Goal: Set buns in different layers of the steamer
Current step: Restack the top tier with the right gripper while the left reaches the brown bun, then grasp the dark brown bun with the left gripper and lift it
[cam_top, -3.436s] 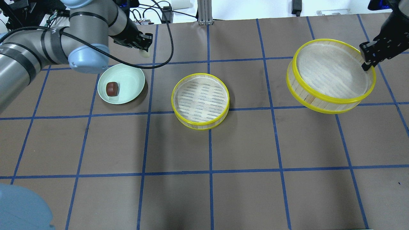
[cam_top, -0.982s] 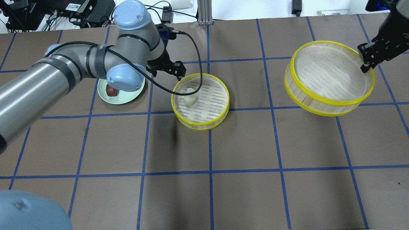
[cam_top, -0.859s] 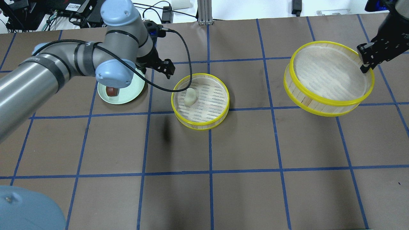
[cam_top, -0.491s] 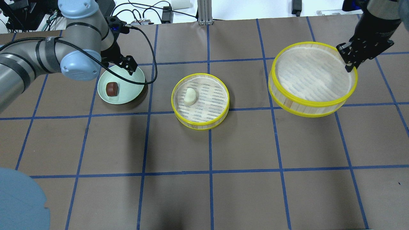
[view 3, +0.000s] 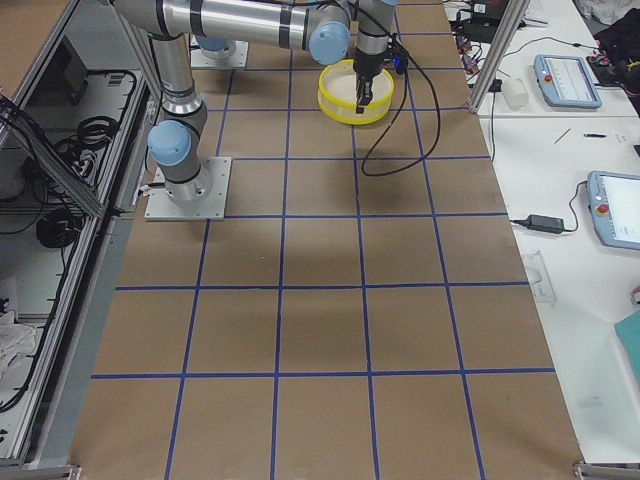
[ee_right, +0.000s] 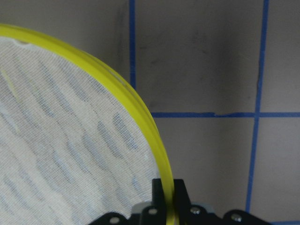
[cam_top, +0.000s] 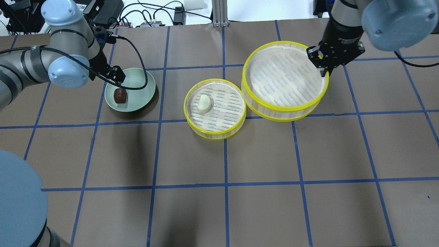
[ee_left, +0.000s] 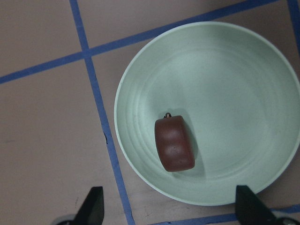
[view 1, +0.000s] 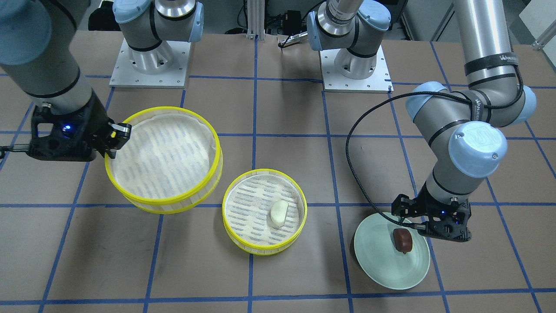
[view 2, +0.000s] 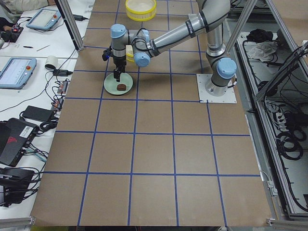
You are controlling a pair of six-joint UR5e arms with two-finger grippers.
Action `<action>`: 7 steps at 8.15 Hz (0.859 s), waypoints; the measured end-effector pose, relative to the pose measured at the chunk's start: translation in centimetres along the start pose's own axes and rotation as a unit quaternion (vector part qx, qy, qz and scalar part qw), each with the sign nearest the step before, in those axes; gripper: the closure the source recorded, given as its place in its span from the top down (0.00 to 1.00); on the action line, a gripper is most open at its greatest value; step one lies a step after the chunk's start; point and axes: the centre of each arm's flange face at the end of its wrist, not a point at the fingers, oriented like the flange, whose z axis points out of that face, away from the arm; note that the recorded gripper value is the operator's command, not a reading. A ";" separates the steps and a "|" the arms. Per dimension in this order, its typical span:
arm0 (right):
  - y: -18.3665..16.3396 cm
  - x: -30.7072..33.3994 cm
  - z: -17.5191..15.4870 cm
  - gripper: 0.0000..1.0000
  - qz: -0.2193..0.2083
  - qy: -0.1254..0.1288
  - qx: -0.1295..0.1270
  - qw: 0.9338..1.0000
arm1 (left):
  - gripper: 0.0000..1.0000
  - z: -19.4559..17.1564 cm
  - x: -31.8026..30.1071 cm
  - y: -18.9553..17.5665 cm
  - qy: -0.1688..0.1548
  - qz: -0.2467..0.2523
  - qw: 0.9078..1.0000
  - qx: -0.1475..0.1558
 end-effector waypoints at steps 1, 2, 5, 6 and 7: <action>-0.8 -2.5 0.6 0.00 0.004 -0.006 0.018 1.000 | 0.87 1.5 -0.1 0.0 0.010 -0.021 1.000 -0.009; -1.5 -5.2 1.7 0.00 0.006 -0.010 0.027 1.000 | 0.87 2.8 0.1 -0.1 0.026 -0.036 0.999 -0.014; -2.8 -13.7 6.3 0.00 0.012 -0.016 0.041 0.999 | 0.87 6.0 0.5 -0.7 0.043 -0.051 0.998 -0.021; -3.0 -15.3 7.7 0.00 0.017 -0.016 0.039 0.999 | 0.88 6.7 0.5 -0.9 0.043 -0.051 0.997 -0.023; -3.2 -16.5 8.9 0.00 0.019 -0.016 0.037 0.999 | 0.88 7.2 0.3 -1.2 0.042 -0.052 0.998 -0.020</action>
